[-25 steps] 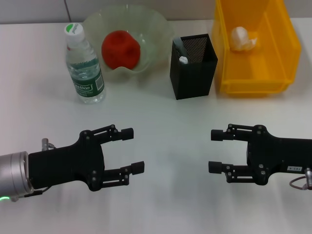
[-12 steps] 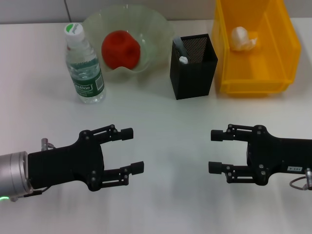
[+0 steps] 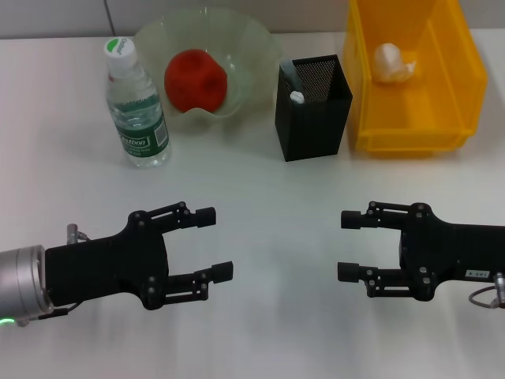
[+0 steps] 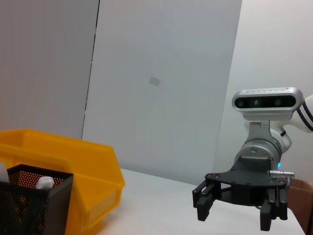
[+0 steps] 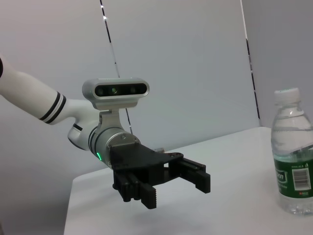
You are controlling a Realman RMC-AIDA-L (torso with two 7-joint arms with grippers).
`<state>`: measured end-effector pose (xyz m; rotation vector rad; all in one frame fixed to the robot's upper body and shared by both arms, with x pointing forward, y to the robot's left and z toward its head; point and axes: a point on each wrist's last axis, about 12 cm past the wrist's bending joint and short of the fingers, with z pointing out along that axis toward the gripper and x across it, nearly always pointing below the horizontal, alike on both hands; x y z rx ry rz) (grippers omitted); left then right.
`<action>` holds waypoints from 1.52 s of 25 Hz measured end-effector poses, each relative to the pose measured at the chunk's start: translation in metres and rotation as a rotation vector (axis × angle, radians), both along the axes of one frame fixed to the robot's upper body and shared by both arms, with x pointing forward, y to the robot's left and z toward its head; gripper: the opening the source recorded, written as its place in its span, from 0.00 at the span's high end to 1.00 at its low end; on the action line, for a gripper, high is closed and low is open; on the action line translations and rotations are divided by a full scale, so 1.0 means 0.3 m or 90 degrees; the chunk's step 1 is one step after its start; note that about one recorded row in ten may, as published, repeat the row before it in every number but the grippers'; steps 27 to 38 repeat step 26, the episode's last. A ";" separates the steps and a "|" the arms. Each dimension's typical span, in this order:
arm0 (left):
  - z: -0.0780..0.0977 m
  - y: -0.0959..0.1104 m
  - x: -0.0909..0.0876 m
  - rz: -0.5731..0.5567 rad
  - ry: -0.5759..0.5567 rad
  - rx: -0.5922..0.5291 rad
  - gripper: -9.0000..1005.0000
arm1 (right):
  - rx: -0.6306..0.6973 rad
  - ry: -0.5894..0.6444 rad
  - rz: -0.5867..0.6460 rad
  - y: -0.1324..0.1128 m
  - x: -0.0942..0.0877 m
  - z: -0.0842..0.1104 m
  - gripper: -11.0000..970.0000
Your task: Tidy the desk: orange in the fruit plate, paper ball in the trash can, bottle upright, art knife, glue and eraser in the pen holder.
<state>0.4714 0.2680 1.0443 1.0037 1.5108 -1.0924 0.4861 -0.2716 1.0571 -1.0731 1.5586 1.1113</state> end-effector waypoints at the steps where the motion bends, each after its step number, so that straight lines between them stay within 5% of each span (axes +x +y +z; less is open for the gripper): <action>1: 0.000 0.000 0.000 0.000 0.000 0.000 0.22 | 0.000 0.000 0.000 0.000 0.000 0.000 0.24; 38: -0.001 0.004 -0.005 0.000 0.000 -0.001 0.22 | 0.002 0.005 0.002 0.000 -0.001 0.001 0.24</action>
